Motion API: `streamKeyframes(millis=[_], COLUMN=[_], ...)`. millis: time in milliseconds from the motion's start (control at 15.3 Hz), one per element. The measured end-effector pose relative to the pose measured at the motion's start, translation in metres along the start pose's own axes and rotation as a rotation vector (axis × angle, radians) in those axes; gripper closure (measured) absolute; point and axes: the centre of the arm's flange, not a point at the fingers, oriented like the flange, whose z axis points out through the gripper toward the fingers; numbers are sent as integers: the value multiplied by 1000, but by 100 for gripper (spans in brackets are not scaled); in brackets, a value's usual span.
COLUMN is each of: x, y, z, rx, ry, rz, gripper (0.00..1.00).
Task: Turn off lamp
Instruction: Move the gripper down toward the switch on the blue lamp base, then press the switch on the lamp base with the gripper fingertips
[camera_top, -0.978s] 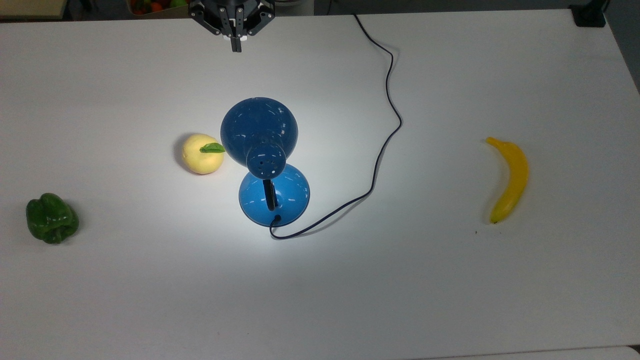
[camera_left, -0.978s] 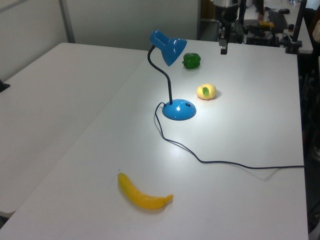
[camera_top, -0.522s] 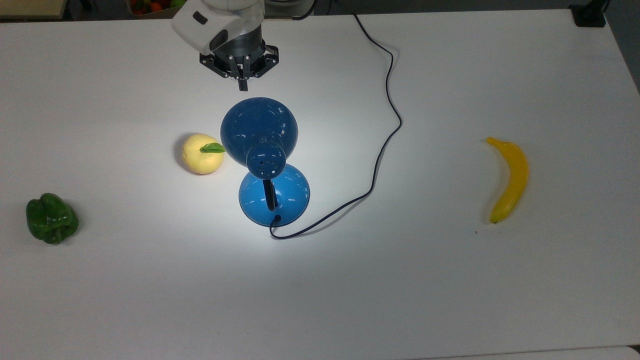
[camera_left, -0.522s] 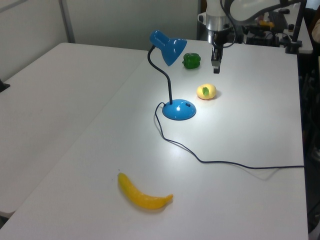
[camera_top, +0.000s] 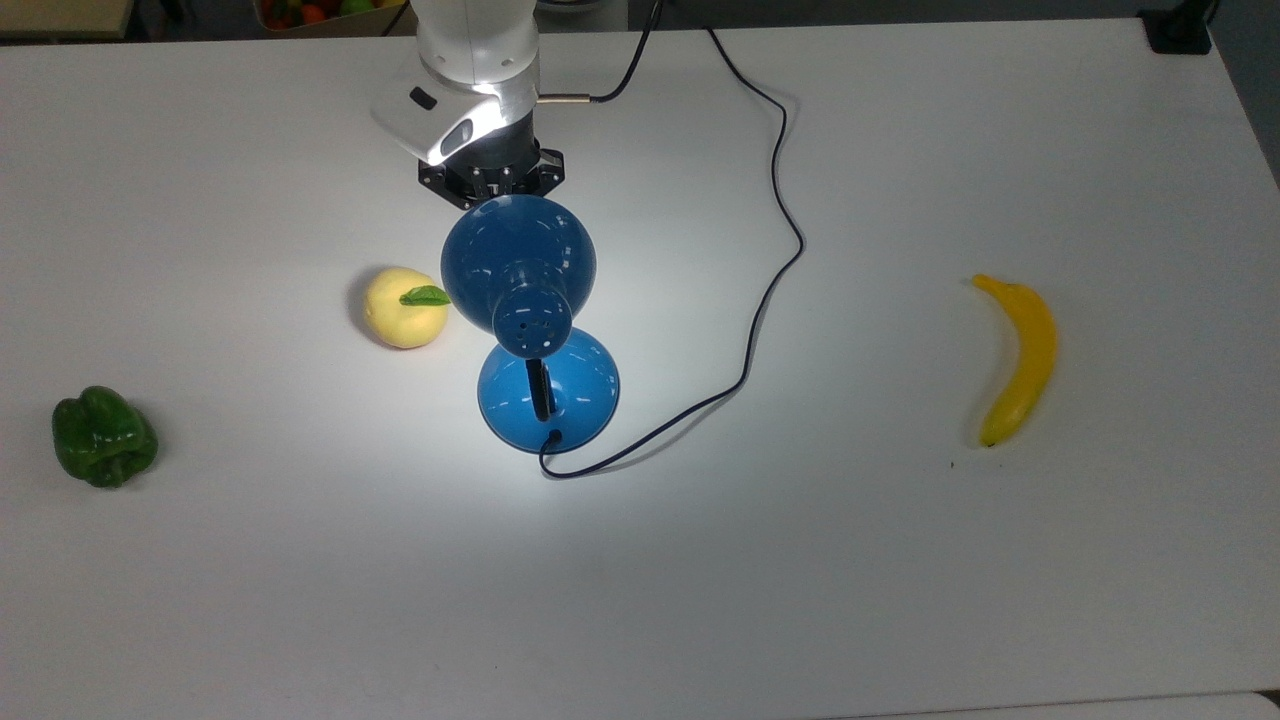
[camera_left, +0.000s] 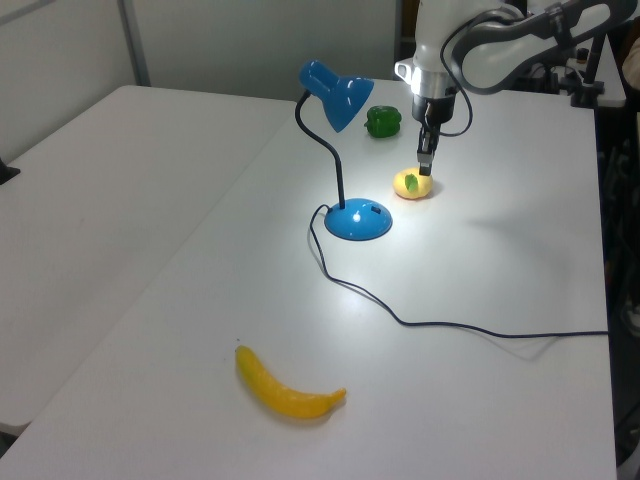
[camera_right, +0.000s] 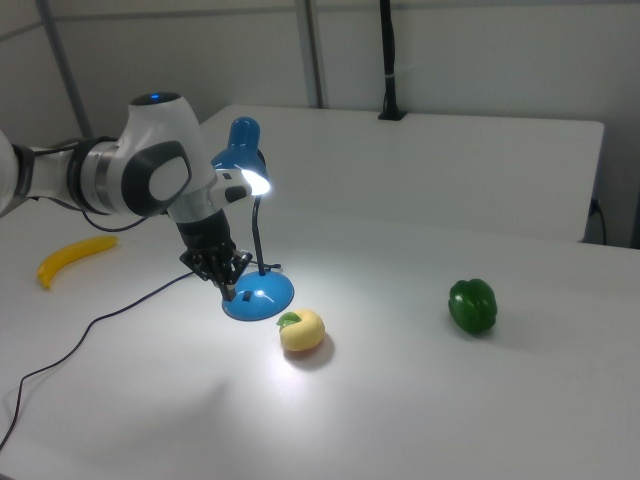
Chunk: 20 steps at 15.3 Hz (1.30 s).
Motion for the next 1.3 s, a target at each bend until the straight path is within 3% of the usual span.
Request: streamKeyframes(millis=[1304], x=[35], y=[-28], z=[58], rx=[10], ry=[180], rz=[-1], gripper=[99])
